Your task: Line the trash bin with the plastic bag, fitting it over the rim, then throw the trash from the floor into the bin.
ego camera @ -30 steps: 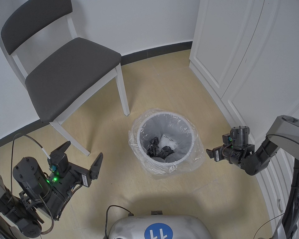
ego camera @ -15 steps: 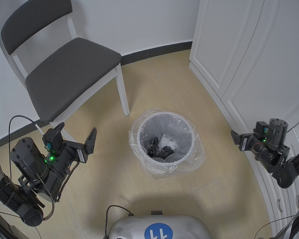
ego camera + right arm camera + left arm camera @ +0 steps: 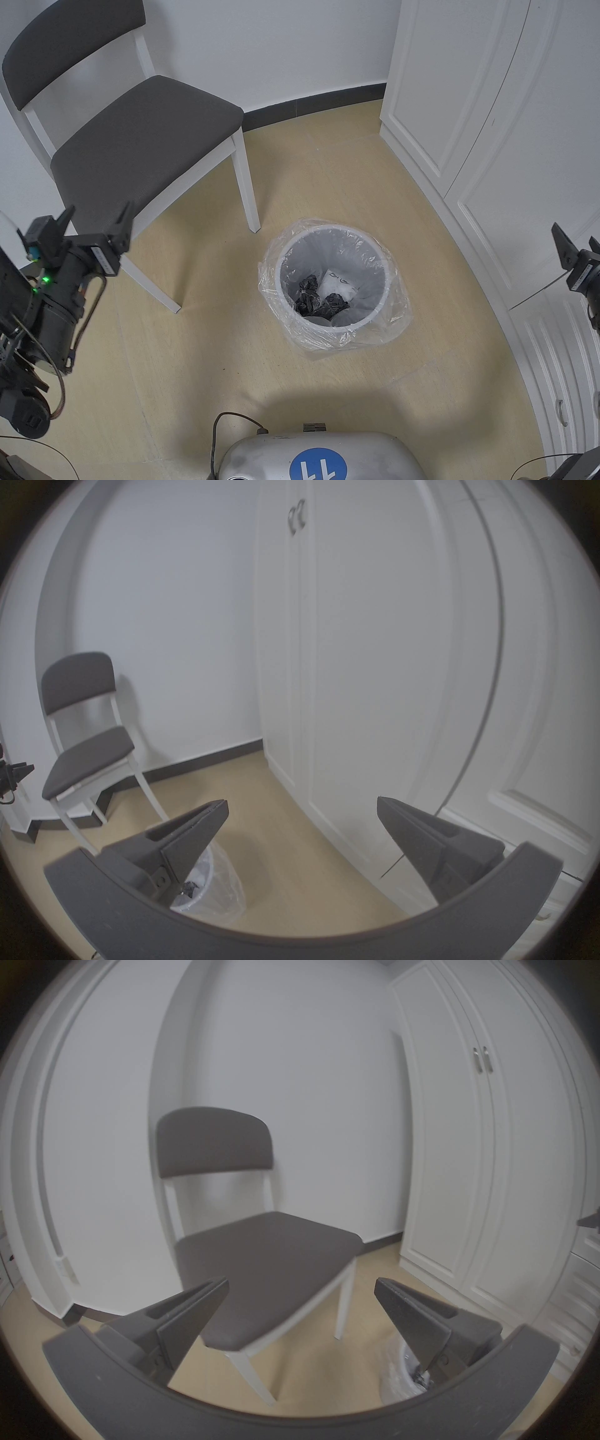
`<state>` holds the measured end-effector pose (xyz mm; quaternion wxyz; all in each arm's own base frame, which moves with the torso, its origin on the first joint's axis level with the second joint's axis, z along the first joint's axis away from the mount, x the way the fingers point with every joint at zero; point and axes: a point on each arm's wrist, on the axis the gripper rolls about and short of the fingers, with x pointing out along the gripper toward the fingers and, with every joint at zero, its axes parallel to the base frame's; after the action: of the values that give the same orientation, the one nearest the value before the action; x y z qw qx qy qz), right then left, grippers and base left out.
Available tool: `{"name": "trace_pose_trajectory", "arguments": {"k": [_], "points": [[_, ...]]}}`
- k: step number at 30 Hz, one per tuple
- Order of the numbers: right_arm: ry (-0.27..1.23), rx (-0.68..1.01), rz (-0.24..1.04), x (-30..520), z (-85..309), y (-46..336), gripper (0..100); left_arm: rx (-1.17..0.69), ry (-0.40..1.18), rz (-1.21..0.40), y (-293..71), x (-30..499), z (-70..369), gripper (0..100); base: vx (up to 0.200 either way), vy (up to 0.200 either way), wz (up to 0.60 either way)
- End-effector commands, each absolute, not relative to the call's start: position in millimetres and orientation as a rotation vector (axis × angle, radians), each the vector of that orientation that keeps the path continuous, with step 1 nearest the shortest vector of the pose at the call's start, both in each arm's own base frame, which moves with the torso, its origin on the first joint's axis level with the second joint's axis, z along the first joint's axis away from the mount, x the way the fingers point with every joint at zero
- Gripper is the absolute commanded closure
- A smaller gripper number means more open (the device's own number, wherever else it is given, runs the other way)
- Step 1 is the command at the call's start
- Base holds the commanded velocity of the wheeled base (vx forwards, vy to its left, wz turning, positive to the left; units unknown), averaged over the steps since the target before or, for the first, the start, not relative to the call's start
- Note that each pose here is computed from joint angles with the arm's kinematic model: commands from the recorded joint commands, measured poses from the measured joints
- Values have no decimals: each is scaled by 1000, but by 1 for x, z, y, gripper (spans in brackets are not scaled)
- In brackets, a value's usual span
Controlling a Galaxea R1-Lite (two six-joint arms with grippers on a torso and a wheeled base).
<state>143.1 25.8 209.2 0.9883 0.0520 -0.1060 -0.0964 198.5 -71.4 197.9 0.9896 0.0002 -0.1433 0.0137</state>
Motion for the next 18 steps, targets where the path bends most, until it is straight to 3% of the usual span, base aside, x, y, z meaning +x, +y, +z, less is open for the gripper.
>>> {"name": "trace_pose_trajectory", "arguments": {"k": [1,13,18], "points": [[-353,149,-240,95,216,10,0,-35,-412,130,-40,165,232,0,0,0,0],[-405,121,-258,36,186,-3,0,-14,-360,138,-15,83,233,0,0,0,0],[-457,136,-265,12,173,-8,0,-11,-376,216,-3,58,222,0,0,0,0]]}}
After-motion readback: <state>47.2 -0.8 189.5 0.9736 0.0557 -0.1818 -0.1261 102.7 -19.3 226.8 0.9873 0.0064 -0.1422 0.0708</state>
